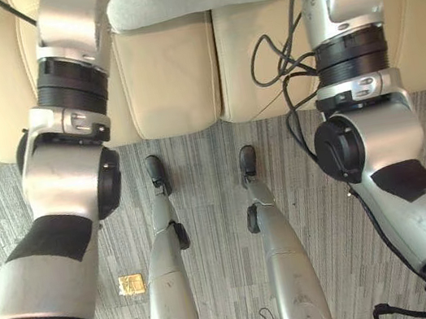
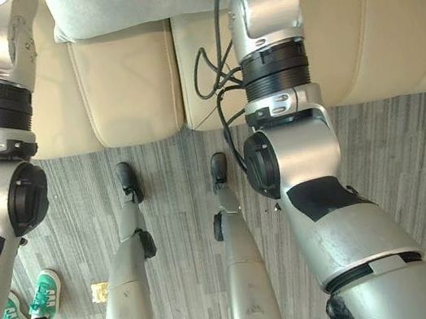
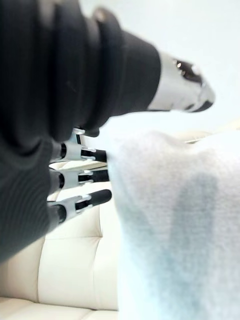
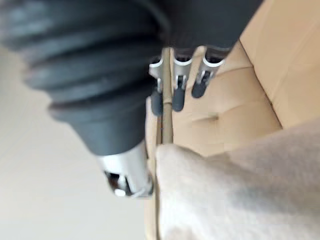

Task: Pick up cushions and gather them together orderly.

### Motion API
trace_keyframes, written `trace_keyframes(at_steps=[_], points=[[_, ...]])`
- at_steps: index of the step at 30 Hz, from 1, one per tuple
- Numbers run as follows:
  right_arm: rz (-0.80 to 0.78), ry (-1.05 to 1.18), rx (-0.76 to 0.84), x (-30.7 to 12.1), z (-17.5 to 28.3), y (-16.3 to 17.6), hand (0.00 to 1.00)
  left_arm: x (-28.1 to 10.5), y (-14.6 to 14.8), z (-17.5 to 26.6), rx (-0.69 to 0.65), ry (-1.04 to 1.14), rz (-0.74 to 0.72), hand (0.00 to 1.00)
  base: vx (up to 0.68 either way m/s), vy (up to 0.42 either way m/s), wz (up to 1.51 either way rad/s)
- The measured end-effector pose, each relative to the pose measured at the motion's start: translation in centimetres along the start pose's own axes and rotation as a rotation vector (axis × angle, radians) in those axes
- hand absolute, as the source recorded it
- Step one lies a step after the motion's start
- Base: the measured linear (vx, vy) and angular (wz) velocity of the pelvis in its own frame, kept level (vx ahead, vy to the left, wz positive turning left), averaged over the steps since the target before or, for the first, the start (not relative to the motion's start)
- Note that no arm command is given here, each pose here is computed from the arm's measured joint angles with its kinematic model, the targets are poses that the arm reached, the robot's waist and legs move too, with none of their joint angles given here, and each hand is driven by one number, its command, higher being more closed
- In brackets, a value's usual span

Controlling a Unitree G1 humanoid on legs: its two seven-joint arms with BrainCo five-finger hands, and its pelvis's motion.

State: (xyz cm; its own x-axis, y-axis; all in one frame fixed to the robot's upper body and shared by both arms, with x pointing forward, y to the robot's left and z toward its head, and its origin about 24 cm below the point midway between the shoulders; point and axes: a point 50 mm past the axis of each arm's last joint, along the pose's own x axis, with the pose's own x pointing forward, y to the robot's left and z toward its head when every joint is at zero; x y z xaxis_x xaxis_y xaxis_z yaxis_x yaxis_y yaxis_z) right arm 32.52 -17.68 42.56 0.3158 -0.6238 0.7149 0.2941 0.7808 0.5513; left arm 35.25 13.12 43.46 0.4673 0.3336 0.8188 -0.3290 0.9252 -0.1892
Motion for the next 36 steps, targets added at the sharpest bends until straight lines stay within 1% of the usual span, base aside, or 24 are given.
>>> trace_keyframes(at_steps=[2,4,5,6,8,11,12,13,14,16,18,19,20,21,22,23,24,26,27,29,30,32,33,36], points=[[-0.020,0.033,0.012,0.8,-0.8,-2.4,0.00,0.6,2.3,0.0,-0.006,-0.023,0.018,0.00,-0.06,-0.044,-0.05],[-0.032,0.064,0.043,1.4,-1.3,-4.1,0.00,0.8,3.8,-0.4,-0.022,-0.021,0.025,0.00,-0.06,-0.059,-0.03],[-0.041,0.085,0.054,1.8,-1.7,-5.6,0.00,0.7,5.4,-1.4,-0.040,0.014,0.053,0.00,-0.06,-0.070,0.01],[-0.048,0.093,0.065,1.9,-1.8,-6.2,0.00,0.5,6.0,-1.9,-0.052,0.032,0.063,0.00,-0.05,-0.065,-0.03],[-0.030,0.092,0.105,1.7,-1.7,-7.8,0.00,-0.7,8.2,-3.8,-0.121,0.098,0.117,0.00,-0.04,-0.106,-0.03],[0.053,0.039,0.081,0.1,-1.1,-10.4,0.00,-3.9,11.7,-6.6,-0.167,0.168,0.166,0.00,-0.02,-0.173,0.06],[0.081,0.039,0.047,-0.8,-1.2,-11.7,0.00,-5.5,13.0,-7.6,-0.167,0.189,0.174,0.00,0.02,-0.165,0.13],[0.133,0.055,-0.006,-2.3,-1.6,-13.5,0.00,-8.0,14.7,-9.0,-0.139,0.225,0.166,0.00,0.03,-0.170,0.13],[0.161,0.071,-0.035,-3.3,-1.9,-14.4,0.00,-9.7,15.7,-9.6,-0.114,0.246,0.156,0.00,0.05,-0.168,0.09],[0.246,0.143,-0.120,-6.7,-2.6,-17.4,0.00,-15.1,18.2,-11.0,-0.073,0.327,0.140,0.00,0.06,-0.149,0.08],[0.299,0.327,-0.195,-12.0,-4.2,-21.1,0.00,-23.4,20.2,-13.6,-0.073,0.557,0.157,0.00,0.08,-0.134,0.15],[0.301,0.366,-0.207,-13.1,-4.5,-21.8,0.00,-25.2,20.5,-14.1,-0.074,0.617,0.164,0.00,0.09,-0.094,0.12],[0.300,0.439,-0.235,-15.2,-5.0,-23.0,0.00,-28.8,20.9,-14.8,-0.077,0.732,0.182,0.00,0.08,-0.081,0.09],[0.285,0.552,-0.274,-18.4,-5.6,-24.6,0.00,-33.8,21.3,-15.2,-0.083,0.894,0.215,0.00,0.12,-0.098,0.09],[0.298,0.664,-0.310,-21.5,-6.0,-25.7,0.00,-37.9,21.5,-15.1,-0.078,1.031,0.226,0.00,0.09,-0.049,0.06],[0.306,0.711,-0.323,-22.8,-6.2,-26.2,0.00,-39.5,21.7,-15.1,-0.072,1.087,0.226,0.00,0.12,-0.047,0.00],[0.326,0.839,-0.370,-26.0,-6.8,-27.3,0.00,-43.1,22.0,-15.0,-0.050,1.228,0.205,0.00,0.09,-0.036,-0.03],[0.321,1.037,-0.438,-30.6,-7.6,-29.3,0.00,-47.0,22.7,-14.4,0.008,1.385,0.162,0.00,0.07,-0.017,-0.04],[0.314,1.084,-0.449,-31.6,-7.7,-29.8,0.00,-47.7,22.9,-14.4,0.023,1.413,0.150,0.00,0.08,0.003,-0.04],[0.289,1.257,-0.509,-35.4,-7.8,-31.8,0.00,-50.2,23.4,-14.1,0.084,1.525,0.094,0.00,0.07,0.006,-0.03],[0.262,1.368,-0.553,-37.7,-7.6,-33.2,0.00,-52.1,23.7,-13.8,0.119,1.614,0.064,0.00,0.05,0.008,-0.03],[0.225,1.472,-0.594,-39.9,-7.2,-34.6,0.00,-54.0,24.1,-13.3,0.151,1.703,0.053,0.00,0.07,0.012,-0.07],[0.164,1.569,-0.625,-41.9,-6.6,-36.0,0.00,-55.7,24.3,-12.7,0.178,1.784,0.043,0.00,0.06,0.011,-0.08],[0.075,1.722,-0.698,-44.5,-5.3,-38.5,0.00,-57.9,24.8,-11.8,0.220,1.897,0.022,0.00,0.04,0.014,-0.07]])
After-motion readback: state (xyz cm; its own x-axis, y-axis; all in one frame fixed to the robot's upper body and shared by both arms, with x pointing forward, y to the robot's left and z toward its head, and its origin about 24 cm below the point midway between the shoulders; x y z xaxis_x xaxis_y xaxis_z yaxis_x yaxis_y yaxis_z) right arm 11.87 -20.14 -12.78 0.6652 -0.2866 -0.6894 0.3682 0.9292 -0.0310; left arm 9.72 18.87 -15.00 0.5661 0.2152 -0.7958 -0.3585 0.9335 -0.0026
